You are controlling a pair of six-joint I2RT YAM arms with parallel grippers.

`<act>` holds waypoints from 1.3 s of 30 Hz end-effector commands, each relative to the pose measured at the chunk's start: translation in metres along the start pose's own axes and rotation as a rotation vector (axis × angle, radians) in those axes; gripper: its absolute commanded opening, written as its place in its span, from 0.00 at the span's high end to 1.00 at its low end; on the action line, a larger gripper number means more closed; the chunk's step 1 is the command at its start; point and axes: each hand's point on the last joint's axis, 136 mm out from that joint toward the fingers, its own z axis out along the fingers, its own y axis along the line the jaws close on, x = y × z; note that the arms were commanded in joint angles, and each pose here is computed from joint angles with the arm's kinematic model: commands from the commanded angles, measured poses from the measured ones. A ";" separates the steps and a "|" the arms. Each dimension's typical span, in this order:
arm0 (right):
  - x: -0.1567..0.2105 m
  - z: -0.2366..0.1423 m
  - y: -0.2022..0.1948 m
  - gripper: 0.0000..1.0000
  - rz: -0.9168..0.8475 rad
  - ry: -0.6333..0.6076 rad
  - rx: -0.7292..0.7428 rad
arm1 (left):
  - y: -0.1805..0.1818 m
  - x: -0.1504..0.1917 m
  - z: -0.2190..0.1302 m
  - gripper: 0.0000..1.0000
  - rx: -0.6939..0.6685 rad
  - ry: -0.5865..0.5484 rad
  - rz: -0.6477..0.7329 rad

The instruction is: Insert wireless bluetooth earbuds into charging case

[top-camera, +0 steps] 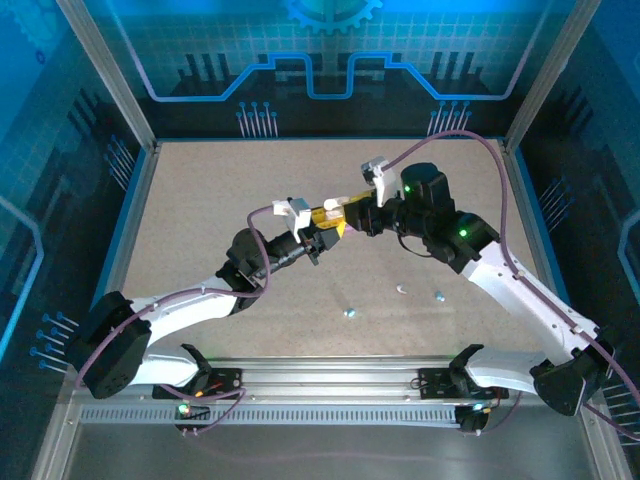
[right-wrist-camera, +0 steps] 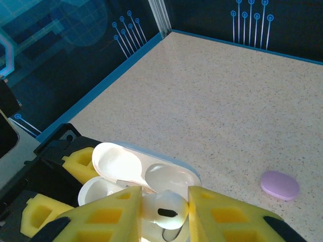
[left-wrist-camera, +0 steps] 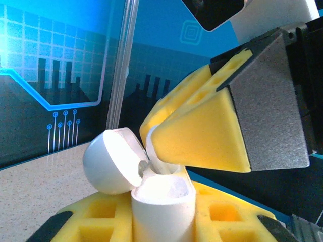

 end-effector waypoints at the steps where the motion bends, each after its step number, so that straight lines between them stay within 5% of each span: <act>1: 0.012 0.000 0.013 0.71 -0.035 0.044 -0.065 | -0.008 -0.029 0.002 0.77 0.019 -0.101 0.021; 9: 0.019 -0.003 0.018 0.65 -0.029 0.091 -0.093 | -0.014 -0.032 0.000 0.77 0.048 -0.121 0.050; 23: -0.016 -0.031 0.025 0.44 0.094 -0.007 -0.183 | -0.026 -0.027 -0.007 0.76 0.108 -0.125 0.169; 39: -0.040 -0.066 0.007 0.43 0.120 -0.157 -0.057 | -0.028 -0.026 -0.010 0.76 0.120 -0.129 0.197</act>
